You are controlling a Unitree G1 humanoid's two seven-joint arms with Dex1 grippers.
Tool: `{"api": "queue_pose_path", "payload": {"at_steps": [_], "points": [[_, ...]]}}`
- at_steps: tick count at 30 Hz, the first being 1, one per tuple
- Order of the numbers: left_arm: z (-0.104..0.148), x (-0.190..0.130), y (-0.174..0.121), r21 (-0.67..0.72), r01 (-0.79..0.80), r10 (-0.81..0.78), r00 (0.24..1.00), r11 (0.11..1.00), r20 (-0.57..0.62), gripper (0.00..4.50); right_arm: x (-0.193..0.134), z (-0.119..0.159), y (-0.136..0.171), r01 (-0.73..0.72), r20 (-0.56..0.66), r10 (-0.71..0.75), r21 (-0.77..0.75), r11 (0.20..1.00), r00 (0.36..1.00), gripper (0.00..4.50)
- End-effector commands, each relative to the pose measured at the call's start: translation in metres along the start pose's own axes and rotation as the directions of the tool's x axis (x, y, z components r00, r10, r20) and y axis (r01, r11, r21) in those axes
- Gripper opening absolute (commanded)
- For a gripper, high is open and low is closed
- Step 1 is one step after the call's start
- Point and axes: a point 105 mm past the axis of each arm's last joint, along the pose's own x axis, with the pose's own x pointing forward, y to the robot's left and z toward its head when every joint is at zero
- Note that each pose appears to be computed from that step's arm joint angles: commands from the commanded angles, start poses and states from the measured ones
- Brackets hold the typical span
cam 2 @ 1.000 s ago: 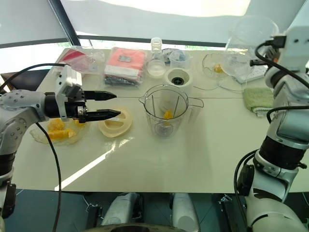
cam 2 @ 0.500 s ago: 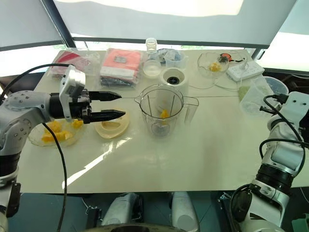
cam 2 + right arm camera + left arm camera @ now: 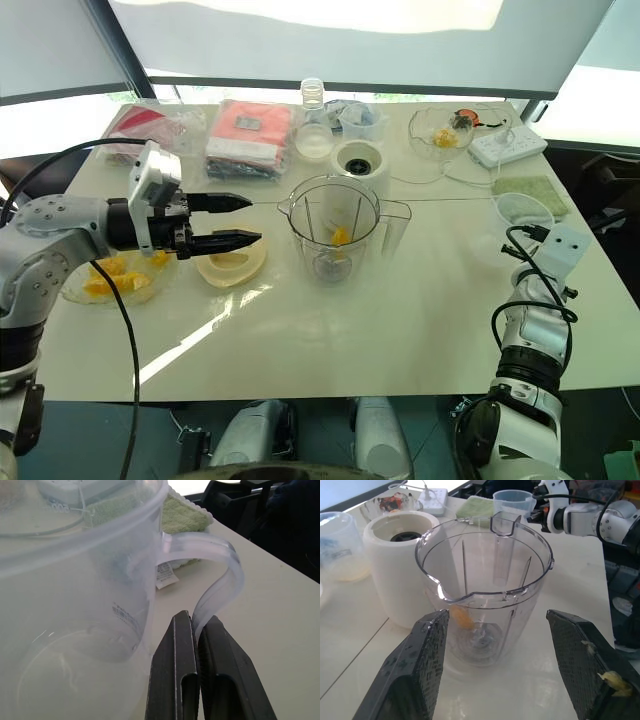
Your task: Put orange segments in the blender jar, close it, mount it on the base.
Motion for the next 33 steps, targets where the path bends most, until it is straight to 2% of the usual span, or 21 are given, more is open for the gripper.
{"api": "queue_pose_path", "payload": {"at_steps": [1, 2, 4, 8, 18, 22, 27, 30, 33], "points": [[0.008, -0.001, -0.004, 0.036, 0.004, -0.004, 1.000, 0.999, 0.008, 3.24, 0.000, 0.009, -0.006, 0.022, 0.044, -0.022, 0.015, 1.000, 0.999, 0.94], [0.007, 0.000, -0.003, 0.036, 0.004, -0.004, 1.000, 0.999, 0.008, 3.24, -0.001, 0.008, -0.007, 0.025, 0.041, -0.025, 0.012, 1.000, 0.999, 1.33], [0.007, 0.000, -0.003, 0.036, 0.004, -0.004, 1.000, 0.999, 0.008, 3.24, -0.001, 0.004, -0.008, 0.032, 0.033, -0.032, 0.003, 0.999, 0.999, 2.53], [0.007, 0.001, -0.003, 0.038, 0.005, -0.006, 1.000, 0.999, 0.010, 3.24, -0.005, -0.002, -0.011, 0.039, 0.025, -0.039, -0.007, 0.999, 0.999, 4.34], [0.004, 0.003, 0.000, 0.035, 0.005, -0.006, 1.000, 0.999, 0.007, 3.24, -0.028, -0.006, -0.019, 0.038, 0.040, -0.036, -0.051, 0.998, 0.999, 4.43], [0.002, -0.001, 0.004, 0.039, -0.012, 0.012, 1.000, 0.999, -0.007, 3.24, -0.043, 0.003, -0.021, 0.013, 0.085, -0.005, -0.084, 0.996, 0.996, 4.43], [-0.007, -0.018, 0.026, 0.074, -0.084, 0.089, 0.994, 0.994, -0.069, 3.24, -0.080, 0.017, -0.022, -0.098, 0.164, 0.131, -0.196, 0.976, 0.978, 4.43], [-0.019, -0.026, 0.041, 0.130, -0.111, 0.130, 0.981, 0.985, -0.146, 3.24, -0.100, 0.017, -0.031, -0.164, 0.169, 0.196, -0.188, 0.968, 0.966, 4.43], [-0.037, -0.031, 0.056, 0.182, -0.103, 0.145, 0.961, 0.978, -0.234, 3.24, -0.124, 0.016, -0.031, -0.340, 0.141, 0.357, -0.129, 0.931, 0.923, 4.43]]}}
